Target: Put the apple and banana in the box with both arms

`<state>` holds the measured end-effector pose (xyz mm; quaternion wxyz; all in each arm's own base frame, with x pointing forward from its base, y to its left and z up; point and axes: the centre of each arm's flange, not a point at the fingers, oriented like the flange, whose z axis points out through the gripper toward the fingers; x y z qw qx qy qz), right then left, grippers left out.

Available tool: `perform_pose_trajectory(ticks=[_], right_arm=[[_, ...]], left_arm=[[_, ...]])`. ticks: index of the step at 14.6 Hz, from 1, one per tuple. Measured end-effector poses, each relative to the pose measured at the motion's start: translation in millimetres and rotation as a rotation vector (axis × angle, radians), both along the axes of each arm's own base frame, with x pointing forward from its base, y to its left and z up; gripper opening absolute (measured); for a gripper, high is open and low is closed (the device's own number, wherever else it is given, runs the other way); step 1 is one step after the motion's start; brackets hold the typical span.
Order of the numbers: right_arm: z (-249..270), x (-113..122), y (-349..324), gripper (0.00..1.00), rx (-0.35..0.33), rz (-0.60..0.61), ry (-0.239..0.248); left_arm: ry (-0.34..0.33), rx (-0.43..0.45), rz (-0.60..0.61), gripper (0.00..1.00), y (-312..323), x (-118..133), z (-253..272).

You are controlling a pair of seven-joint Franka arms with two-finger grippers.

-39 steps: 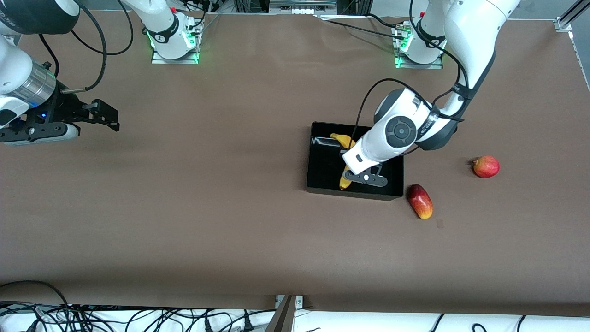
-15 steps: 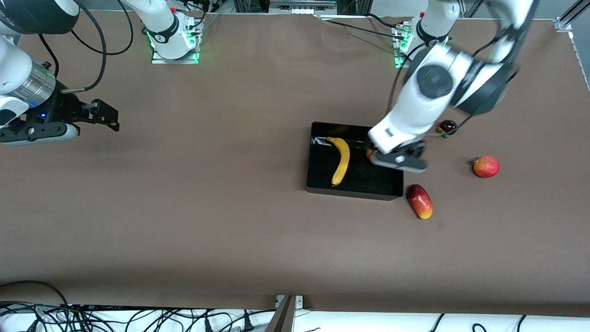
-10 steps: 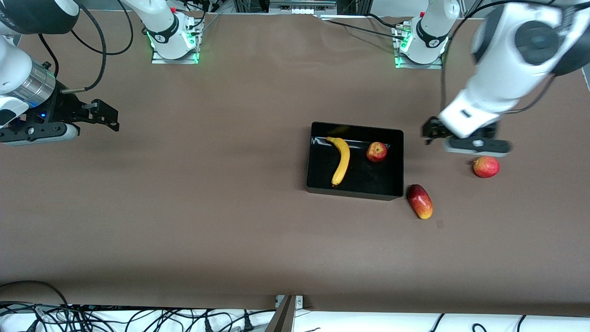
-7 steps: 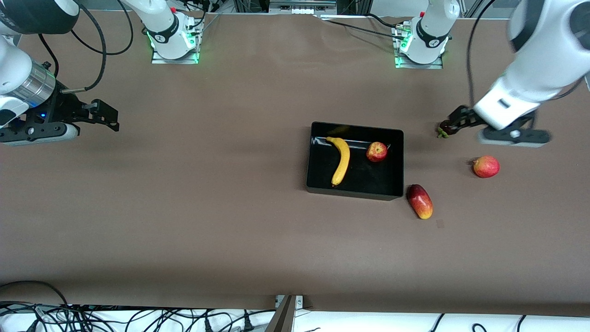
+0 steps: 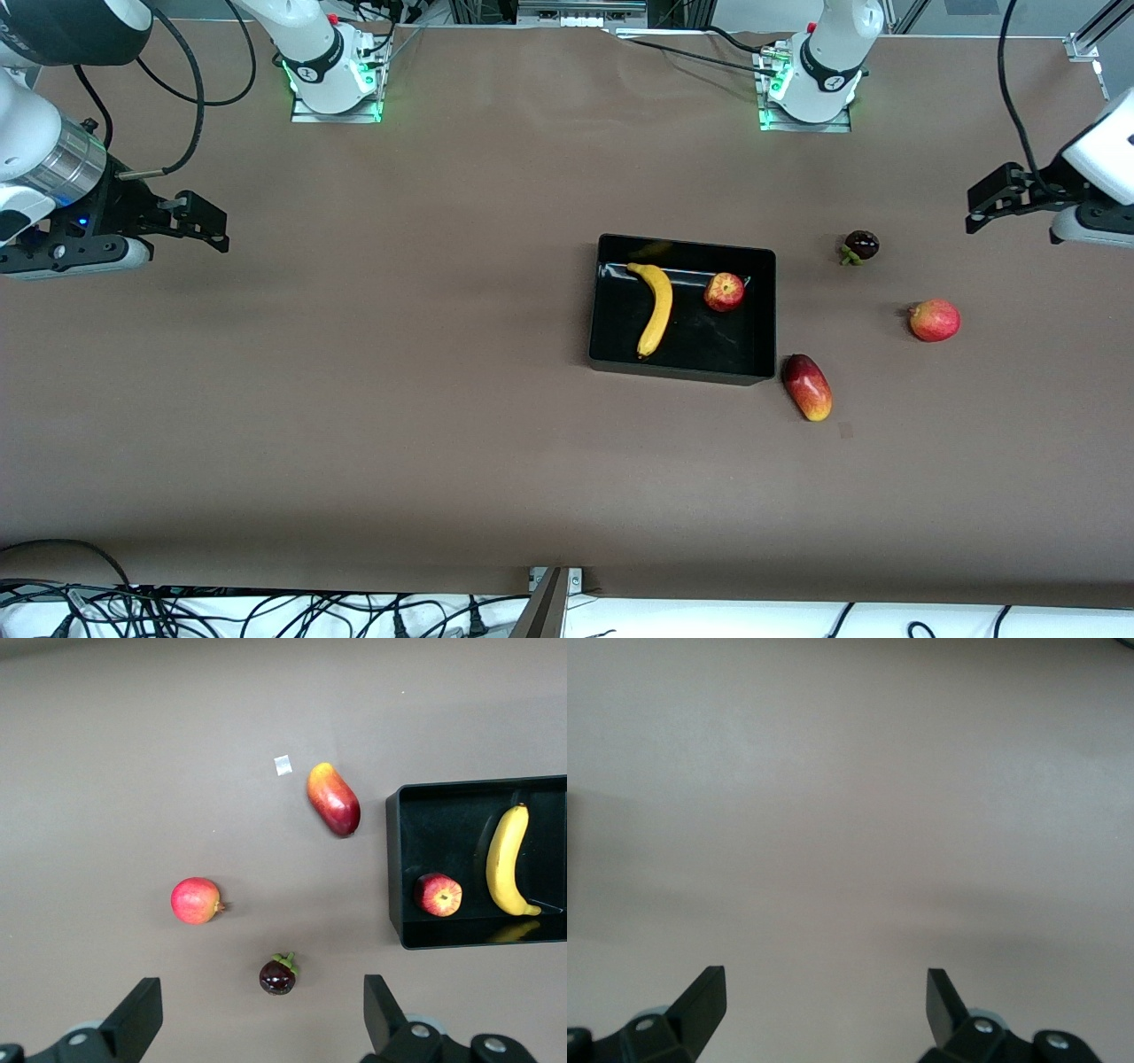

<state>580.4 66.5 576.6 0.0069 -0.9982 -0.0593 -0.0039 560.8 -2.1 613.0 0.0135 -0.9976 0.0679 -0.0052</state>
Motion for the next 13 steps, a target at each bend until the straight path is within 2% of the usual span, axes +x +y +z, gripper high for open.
perform_pose_trajectory(ticks=[9,13], right_arm=[[0,0,0,1.0,0.0,0.0,0.0],[0,0,0,1.0,0.0,0.0,0.0]], left_arm=[[0.036,-0.001,-0.008,1.0,-4,10,-20],[-0.011,-0.002,-0.011,1.0,-15,16,-18]])
